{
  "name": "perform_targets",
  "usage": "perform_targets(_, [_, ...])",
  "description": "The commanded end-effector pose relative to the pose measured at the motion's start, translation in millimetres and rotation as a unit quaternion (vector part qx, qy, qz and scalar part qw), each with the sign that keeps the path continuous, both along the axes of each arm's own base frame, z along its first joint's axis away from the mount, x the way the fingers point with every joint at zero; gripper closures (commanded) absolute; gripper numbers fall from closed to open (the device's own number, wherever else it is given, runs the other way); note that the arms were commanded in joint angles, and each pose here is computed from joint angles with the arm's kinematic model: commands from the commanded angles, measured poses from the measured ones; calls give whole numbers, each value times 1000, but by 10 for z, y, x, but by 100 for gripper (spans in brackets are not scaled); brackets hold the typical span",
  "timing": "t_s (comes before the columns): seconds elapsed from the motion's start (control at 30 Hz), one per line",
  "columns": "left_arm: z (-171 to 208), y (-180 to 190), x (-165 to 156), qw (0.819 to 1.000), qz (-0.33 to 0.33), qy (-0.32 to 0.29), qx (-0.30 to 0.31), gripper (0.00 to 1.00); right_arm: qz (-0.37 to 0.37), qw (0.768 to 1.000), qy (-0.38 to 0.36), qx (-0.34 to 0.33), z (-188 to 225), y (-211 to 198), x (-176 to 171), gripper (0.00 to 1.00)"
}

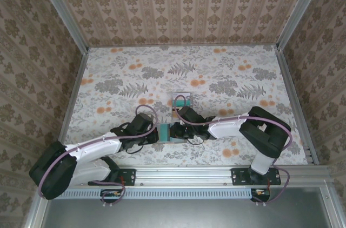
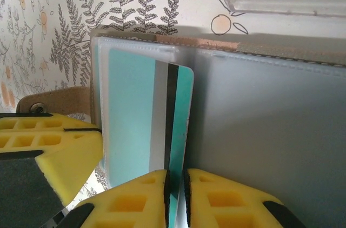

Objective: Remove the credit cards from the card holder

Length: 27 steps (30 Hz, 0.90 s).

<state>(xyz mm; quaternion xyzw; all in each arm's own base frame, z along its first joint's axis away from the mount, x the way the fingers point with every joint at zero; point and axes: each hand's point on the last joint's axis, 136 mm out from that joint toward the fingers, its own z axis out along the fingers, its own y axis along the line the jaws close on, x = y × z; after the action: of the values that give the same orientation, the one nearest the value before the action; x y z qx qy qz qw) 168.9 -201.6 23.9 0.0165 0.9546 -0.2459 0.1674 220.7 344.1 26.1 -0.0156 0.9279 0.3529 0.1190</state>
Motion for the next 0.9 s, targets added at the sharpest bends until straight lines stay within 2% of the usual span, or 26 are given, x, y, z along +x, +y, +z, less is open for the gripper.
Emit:
perform_targets(0.0, [-152,162,-75,999,6,21,46,100,4,1000,13,13,-37,38,-17,81])
perform_targets(0.33, [-177,211,-83,998,11,26,60,100,-1,1000,11,7,-35,-38,6,99])
perform_targets(0.87, [-201,235,-98,997,10,29,67,100,-2,1000,20,20,-22,-195,54,100])
